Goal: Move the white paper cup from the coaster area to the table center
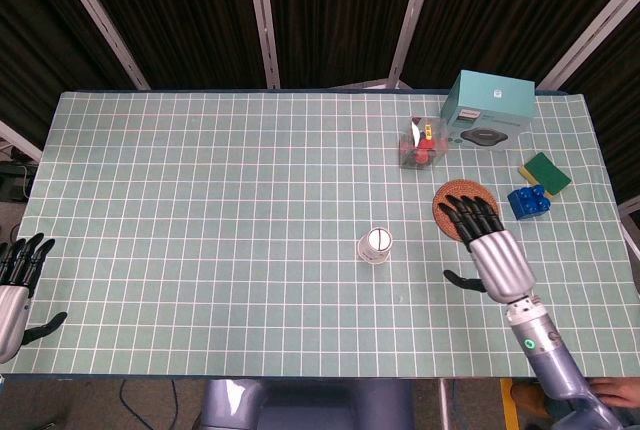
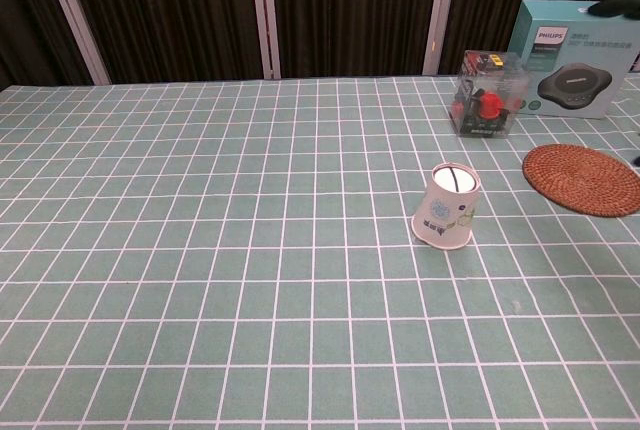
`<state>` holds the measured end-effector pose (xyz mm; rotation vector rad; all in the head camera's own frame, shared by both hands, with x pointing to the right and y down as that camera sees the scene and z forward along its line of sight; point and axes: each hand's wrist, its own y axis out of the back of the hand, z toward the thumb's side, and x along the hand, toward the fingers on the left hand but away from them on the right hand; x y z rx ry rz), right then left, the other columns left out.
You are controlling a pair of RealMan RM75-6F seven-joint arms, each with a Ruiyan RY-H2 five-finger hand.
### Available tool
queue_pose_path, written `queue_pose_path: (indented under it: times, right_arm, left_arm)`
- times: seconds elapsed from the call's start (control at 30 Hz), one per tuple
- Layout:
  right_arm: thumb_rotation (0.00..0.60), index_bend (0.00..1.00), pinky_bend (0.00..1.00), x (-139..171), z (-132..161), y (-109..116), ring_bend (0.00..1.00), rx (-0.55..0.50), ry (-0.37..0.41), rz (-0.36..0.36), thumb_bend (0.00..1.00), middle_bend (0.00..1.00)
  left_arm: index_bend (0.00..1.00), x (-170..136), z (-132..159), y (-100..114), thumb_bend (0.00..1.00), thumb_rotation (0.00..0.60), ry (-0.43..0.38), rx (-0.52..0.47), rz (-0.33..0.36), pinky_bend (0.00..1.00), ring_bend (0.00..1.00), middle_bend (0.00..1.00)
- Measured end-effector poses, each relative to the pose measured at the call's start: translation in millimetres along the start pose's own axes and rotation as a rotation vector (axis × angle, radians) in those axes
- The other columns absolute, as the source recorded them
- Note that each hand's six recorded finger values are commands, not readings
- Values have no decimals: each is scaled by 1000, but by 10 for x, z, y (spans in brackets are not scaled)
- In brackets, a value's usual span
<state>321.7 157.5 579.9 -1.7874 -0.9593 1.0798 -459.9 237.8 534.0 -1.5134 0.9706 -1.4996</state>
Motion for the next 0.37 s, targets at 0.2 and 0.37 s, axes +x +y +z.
queue_pose_path:
  times: [0.2,0.37]
  right_arm:
    - [600,0,0,367,-376,282,0,108,-76,-56,0,0]
    - [600,0,0,563,-568,338,0,139,-129,-93,0,0]
  left_arm:
    - [0,-1,-25,18,0,600,6,2,7,0,0,0]
    - [0,20,-28,9,0,600,2,6,9,0,0,0]
